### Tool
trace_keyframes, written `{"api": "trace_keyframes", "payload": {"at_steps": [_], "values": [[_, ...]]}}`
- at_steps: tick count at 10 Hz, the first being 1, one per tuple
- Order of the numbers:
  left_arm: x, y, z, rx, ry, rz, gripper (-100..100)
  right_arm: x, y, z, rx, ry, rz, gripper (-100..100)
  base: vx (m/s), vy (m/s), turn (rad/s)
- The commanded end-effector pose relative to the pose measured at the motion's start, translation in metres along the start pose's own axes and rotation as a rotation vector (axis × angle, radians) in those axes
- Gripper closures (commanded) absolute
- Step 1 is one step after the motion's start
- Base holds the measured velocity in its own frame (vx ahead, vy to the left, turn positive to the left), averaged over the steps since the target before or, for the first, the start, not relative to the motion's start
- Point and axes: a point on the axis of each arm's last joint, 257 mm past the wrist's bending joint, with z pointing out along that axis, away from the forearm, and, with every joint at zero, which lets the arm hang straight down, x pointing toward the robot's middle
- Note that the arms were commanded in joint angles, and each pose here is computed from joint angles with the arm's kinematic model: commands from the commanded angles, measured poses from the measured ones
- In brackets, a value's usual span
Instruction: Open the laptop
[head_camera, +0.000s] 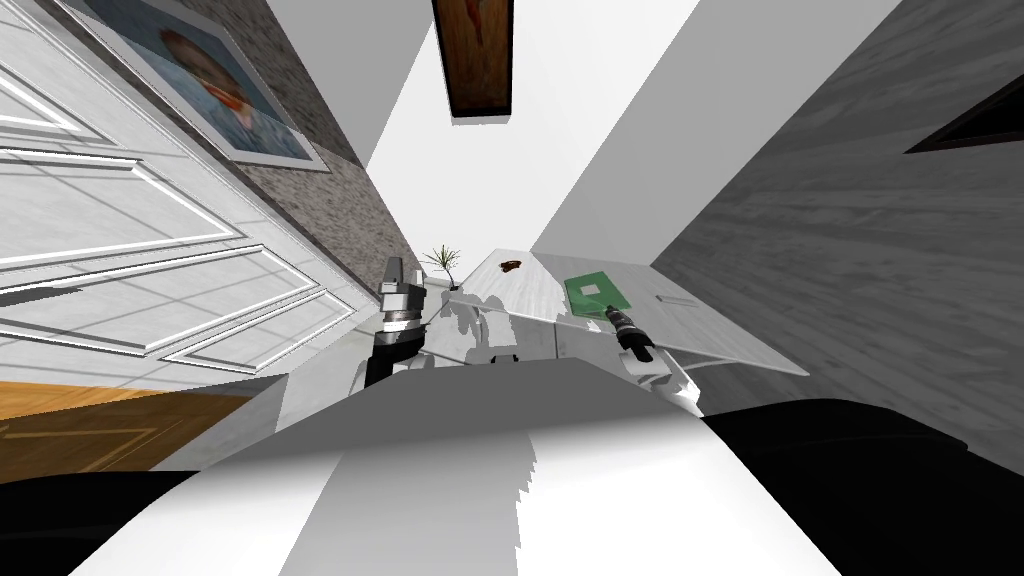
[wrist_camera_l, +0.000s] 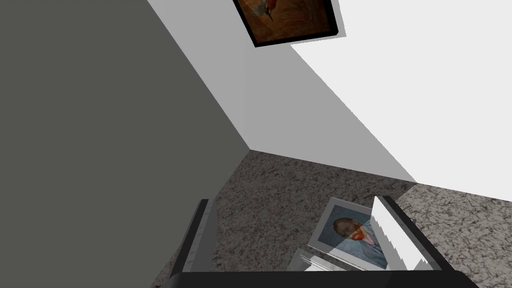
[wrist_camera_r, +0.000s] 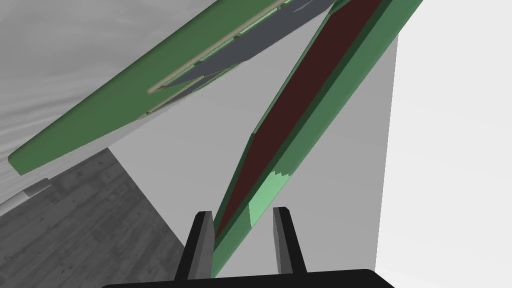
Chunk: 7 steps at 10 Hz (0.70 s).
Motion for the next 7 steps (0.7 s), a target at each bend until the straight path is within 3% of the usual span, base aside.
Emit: {"api": "trace_keyframes", "payload": {"at_steps": [1, 7], "values": [[0.0, 0.0, 0.0, 0.0, 0.0, 0.0, 0, -0.019, 0.004, -0.004, 0.0, -0.005, -0.003, -100, 0.018, 0.015, -0.025], [0.0, 0.0, 0.0, 0.0, 0.0, 0.0, 0, -0.05, 0.018, -0.012, -0.008, 0.0, -0.008, -100, 0.019, 0.014, -0.016]]}}
